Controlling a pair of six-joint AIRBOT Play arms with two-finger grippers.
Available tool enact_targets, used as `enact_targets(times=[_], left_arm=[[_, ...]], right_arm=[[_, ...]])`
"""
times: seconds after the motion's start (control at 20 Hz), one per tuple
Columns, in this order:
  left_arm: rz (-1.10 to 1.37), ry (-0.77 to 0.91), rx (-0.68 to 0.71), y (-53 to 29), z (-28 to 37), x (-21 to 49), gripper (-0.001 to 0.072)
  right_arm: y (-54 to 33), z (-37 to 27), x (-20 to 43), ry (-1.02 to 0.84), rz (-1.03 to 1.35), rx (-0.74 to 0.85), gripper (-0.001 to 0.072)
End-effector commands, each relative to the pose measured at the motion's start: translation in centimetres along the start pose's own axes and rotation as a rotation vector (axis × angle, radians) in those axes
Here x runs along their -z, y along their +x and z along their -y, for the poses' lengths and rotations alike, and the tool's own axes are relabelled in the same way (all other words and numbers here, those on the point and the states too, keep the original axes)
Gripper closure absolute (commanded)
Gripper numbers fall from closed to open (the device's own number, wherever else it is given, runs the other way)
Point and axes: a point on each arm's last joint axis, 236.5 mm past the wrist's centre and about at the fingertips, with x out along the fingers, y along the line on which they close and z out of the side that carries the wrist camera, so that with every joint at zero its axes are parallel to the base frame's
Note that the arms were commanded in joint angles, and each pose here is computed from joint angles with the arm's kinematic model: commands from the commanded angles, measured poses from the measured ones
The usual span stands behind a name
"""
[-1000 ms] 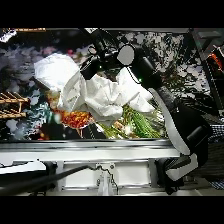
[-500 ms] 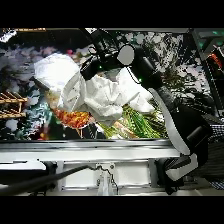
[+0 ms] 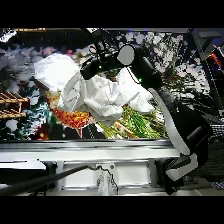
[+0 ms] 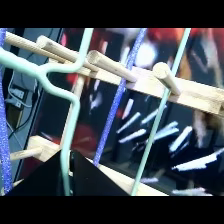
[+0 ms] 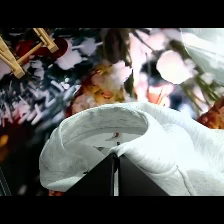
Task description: Fold the clothes and pants, and hang the long-sleeved shirts on hangers.
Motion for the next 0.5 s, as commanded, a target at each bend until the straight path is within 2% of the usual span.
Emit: enact_targets(times=[0.0, 0.45], left_arm=[[0.027, 0.002, -0.008, 0.0, -0.1, -0.7, 0.0693], [0.095, 0.009, -0.018, -3.0, 0.0, -3.7, 0.0694]], right_arm=[[0.0, 0.0, 0.0, 0.007, 0.000, -0.001, 0.0682], [0.0, 0.0, 0.0, 0.008, 0.001, 0.000, 0.0680]])
